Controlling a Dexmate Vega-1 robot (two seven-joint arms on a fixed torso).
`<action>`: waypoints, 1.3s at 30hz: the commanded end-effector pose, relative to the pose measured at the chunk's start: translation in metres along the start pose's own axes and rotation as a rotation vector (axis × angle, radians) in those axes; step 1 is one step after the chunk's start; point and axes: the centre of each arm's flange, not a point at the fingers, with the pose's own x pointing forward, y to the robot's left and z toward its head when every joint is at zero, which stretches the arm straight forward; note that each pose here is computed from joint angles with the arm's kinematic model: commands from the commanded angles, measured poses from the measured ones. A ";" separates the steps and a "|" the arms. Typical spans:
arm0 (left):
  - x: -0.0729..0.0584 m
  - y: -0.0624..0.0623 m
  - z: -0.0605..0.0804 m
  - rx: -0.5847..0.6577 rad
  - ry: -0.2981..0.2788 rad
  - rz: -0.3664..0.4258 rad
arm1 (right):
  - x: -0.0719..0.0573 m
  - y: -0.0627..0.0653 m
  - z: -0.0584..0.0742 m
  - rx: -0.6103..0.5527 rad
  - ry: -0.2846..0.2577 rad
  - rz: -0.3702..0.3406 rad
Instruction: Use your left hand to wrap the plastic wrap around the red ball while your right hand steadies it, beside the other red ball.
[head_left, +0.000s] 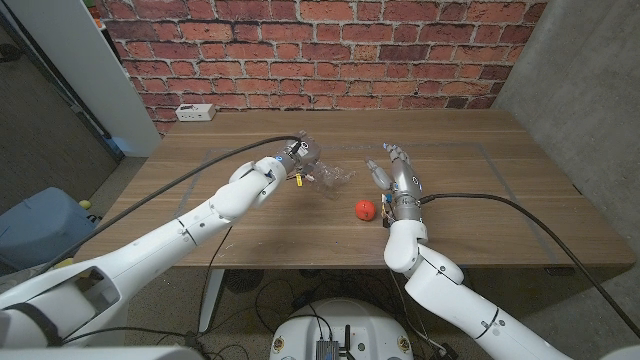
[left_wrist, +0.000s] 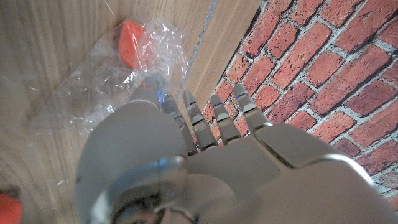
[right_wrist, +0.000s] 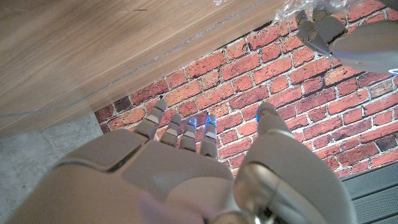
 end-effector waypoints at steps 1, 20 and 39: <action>0.040 0.014 0.002 -0.043 -0.032 0.051 | 0.021 0.005 -0.001 -0.059 0.026 0.103; 0.079 0.002 -0.029 -0.309 -0.068 -0.130 | 0.078 0.028 0.020 -0.144 0.034 0.291; 0.084 -0.008 -0.035 -0.365 -0.052 -0.170 | 0.111 0.051 0.035 -0.152 0.050 0.230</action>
